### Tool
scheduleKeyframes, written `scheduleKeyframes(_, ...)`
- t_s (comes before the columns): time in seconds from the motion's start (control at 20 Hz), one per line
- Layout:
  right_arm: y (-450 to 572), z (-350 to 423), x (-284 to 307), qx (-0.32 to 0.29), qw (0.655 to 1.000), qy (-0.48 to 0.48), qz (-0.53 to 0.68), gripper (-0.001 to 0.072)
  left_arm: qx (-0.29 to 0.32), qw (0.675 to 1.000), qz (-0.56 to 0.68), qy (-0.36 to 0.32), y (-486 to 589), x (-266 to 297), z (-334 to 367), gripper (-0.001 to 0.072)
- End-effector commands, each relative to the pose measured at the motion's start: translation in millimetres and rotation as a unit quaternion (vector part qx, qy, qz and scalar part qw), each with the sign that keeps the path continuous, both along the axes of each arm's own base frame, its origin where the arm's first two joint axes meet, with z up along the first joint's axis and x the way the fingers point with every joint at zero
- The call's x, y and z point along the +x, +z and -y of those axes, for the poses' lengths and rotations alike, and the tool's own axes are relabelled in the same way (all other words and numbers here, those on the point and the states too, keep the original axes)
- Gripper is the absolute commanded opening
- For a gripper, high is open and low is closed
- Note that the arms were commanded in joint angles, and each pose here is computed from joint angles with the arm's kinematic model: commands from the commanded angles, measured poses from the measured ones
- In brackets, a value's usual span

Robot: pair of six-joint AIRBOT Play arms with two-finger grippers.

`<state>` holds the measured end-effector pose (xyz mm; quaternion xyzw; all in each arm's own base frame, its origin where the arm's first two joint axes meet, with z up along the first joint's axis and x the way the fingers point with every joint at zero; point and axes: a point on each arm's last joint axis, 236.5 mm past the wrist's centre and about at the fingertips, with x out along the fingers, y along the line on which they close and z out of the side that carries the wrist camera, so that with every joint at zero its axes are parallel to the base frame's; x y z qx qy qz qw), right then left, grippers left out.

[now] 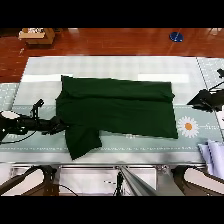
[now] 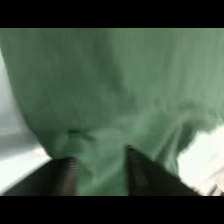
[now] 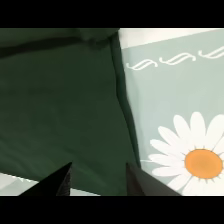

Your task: Fold the shirts.

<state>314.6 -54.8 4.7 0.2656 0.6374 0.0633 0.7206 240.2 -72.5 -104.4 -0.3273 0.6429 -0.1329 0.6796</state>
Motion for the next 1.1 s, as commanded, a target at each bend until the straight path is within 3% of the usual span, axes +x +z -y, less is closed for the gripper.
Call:
scheduleKeyframes(0.0, 7.9, -0.8, 4.6, -0.003, 1.0, -0.004, 0.019, 0.0434, 0.002, 1.0, 0.025, 0.008, -2.9, 15.8, 15.1, 0.013)
scheduleKeyframes(0.05, 10.3, 0.7, 6.7, -0.007, 1.0, -0.009, 0.026, 0.0435, 0.001, 1.0, 0.02, -0.003, -5.2, 12.3, 20.4, 0.0025)
scheduleKeyframes(0.3, 4.8, 17.7, -26.3, -0.014, 0.999, -0.016, -0.025, 0.0466, -0.013, 1.0, 0.004, -0.014, -3.3, 3.2, 24.3, 0.0024)
scheduleKeyframes(0.65, -51.6, -8.1, -95.8, 0.045, 0.991, -0.071, -0.1, 0.0482, -0.031, 0.999, 0.002, -0.027, 1.9, -3.6, 22.8, 0.0024)
scheduleKeyframes(1.05, -98.8, -29.9, -114.4, 0.058, 0.987, -0.102, -0.107, 0.048, -0.032, 0.999, 0.001, -0.028, 2.2, -4.2, 23.2, 0.0024)
